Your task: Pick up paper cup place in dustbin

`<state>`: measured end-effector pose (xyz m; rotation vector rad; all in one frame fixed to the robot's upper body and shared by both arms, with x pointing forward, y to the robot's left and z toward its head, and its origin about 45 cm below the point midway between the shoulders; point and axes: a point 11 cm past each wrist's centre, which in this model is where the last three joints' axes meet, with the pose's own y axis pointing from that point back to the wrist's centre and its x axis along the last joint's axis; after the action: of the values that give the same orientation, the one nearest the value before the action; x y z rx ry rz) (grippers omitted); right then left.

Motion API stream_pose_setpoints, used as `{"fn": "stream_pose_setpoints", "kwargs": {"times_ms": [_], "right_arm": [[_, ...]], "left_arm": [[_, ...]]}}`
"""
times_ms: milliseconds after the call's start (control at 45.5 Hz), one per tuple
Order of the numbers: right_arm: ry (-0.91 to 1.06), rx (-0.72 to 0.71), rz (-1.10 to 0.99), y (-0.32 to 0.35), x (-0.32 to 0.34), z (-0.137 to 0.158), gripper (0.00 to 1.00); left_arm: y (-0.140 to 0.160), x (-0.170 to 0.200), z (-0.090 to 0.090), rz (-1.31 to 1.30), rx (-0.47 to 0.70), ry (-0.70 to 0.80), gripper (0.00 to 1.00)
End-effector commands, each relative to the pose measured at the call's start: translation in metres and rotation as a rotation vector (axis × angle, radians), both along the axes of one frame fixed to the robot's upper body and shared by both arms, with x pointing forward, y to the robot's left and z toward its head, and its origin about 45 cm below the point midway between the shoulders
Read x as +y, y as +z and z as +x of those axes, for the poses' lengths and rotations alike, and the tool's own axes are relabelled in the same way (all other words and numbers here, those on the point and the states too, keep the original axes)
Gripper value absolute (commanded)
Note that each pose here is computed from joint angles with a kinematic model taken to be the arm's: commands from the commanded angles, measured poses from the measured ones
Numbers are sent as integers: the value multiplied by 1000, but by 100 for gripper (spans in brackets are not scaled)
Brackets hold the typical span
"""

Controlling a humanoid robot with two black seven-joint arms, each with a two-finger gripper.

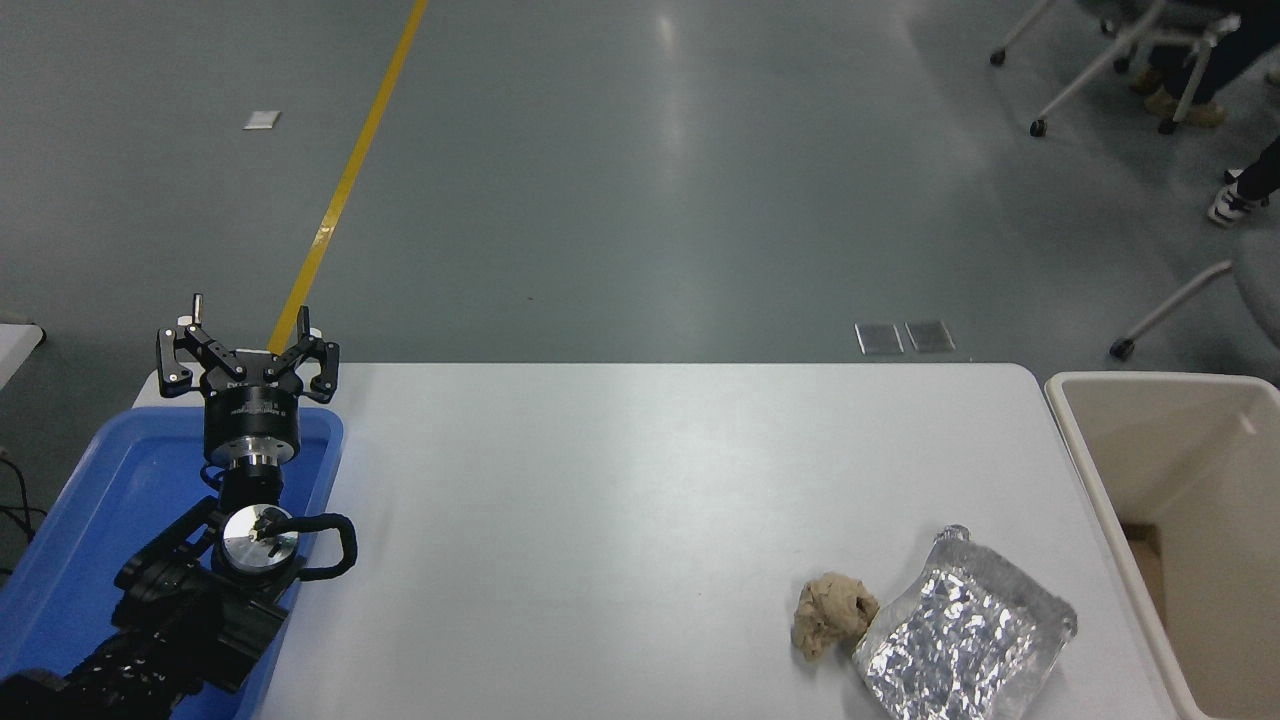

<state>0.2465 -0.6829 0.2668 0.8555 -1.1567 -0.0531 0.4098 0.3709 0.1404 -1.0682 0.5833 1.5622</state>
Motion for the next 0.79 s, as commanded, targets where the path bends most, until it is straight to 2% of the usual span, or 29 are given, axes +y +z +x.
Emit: {"fn": "stream_pose_setpoints", "kwargs": {"times_ms": [0,396,769], "right_arm": [[-89,51,-27,-97,10,-46,0],[-34,47,30,-196,81,-33,0],[-12,8,82,-224,112,-17,0]], "left_arm": [[0,-1,0,0,1,-1,99],[0,0,0,-1,1,0,99],[0,0,0,-1,1,0,99]]}}
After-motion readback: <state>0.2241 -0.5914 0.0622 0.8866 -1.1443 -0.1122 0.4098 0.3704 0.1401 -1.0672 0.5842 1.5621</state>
